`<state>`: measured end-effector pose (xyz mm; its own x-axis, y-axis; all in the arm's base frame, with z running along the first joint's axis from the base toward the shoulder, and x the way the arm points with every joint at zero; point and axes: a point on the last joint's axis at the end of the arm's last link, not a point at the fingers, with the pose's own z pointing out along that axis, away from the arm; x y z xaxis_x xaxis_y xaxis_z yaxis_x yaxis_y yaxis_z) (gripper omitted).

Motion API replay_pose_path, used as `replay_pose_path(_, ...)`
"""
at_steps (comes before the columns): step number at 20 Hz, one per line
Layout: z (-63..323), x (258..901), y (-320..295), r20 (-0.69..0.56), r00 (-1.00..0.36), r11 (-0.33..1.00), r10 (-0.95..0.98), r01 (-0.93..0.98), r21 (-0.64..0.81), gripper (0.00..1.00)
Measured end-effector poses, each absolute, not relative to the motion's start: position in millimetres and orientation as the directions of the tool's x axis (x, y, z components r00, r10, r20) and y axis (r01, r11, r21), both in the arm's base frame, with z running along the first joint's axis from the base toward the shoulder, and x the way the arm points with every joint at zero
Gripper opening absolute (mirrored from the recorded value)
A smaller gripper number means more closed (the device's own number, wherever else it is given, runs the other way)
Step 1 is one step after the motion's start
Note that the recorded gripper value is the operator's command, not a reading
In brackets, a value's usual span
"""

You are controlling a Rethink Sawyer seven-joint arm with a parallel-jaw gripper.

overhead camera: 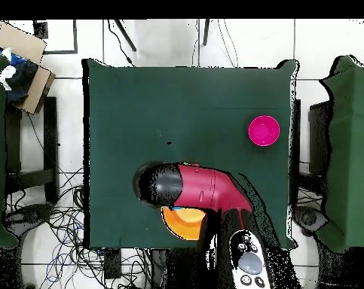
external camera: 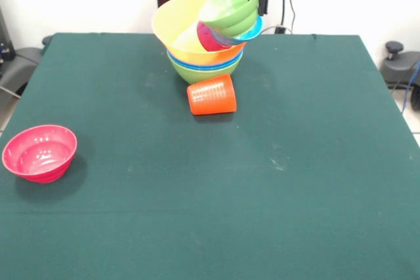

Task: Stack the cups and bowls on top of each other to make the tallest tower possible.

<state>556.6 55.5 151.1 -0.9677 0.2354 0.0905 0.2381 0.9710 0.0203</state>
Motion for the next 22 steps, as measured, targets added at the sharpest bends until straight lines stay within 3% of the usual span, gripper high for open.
replay_pose_path(22, 193, 550, 66, 0.043, -0.970, 0.970, 0.241, 0.241, 0.001, 0.00)
